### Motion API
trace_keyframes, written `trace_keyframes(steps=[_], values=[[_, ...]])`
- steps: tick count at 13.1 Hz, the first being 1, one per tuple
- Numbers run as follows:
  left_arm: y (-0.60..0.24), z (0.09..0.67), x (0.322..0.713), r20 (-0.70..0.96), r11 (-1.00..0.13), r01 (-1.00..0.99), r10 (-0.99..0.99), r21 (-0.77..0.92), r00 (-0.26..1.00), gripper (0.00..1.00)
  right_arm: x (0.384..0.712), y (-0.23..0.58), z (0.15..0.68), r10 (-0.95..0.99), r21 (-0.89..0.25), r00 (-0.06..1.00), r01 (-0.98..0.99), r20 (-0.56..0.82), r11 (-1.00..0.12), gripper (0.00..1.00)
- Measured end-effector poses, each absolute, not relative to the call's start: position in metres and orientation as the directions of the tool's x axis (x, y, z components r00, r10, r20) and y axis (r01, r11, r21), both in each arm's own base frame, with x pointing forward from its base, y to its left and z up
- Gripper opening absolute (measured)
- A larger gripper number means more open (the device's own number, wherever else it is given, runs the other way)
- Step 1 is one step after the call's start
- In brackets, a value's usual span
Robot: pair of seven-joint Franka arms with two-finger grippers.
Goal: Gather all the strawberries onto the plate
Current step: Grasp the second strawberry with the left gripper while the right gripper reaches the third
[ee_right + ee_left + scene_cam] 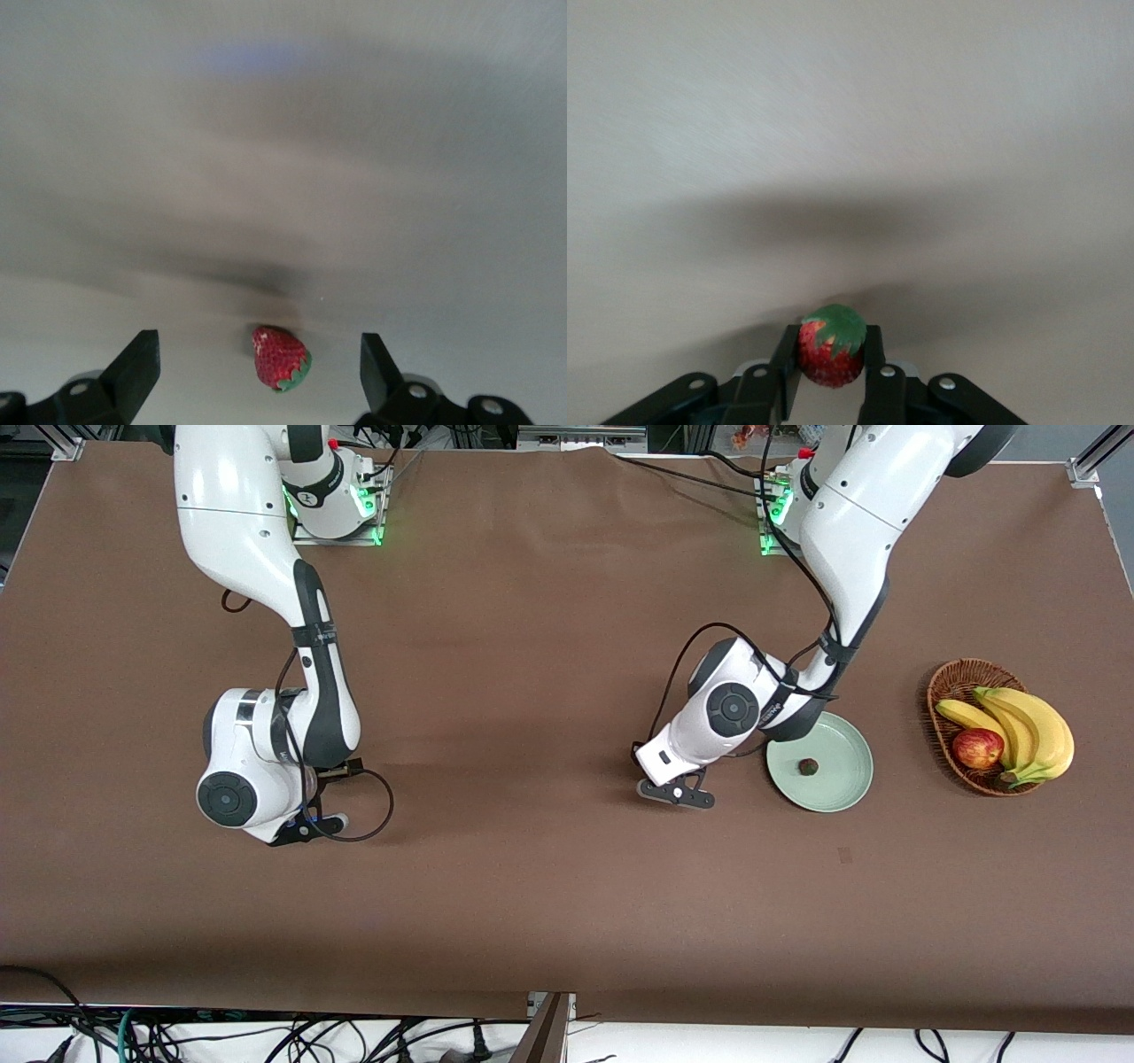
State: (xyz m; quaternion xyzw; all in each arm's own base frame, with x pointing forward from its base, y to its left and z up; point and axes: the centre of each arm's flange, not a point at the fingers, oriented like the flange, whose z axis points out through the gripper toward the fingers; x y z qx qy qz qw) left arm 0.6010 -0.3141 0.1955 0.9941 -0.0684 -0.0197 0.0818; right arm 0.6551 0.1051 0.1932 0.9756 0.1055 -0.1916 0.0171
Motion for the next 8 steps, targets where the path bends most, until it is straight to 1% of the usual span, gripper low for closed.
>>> trace_keyframes(steps=[3,5,8], values=[[-0.257,0.241,0.617,-0.126,-0.991,-0.082,-0.095,0.104,0.987,0.32,0.639,0.097,0.174,0.177,-0.036,0.892,0.178,-0.417,-0.983,1.00],[-0.205,0.264,0.623,-0.189,-0.992,-0.112,-0.122,0.064,0.974,0.32,0.635,0.094,0.168,0.172,-0.038,0.887,0.172,-0.429,-0.984,1.00],[-0.110,0.258,0.632,-0.252,-0.987,-0.161,-0.163,0.031,0.954,0.32,0.632,0.092,0.166,0.179,-0.042,0.883,0.178,-0.435,-0.983,1.00]])
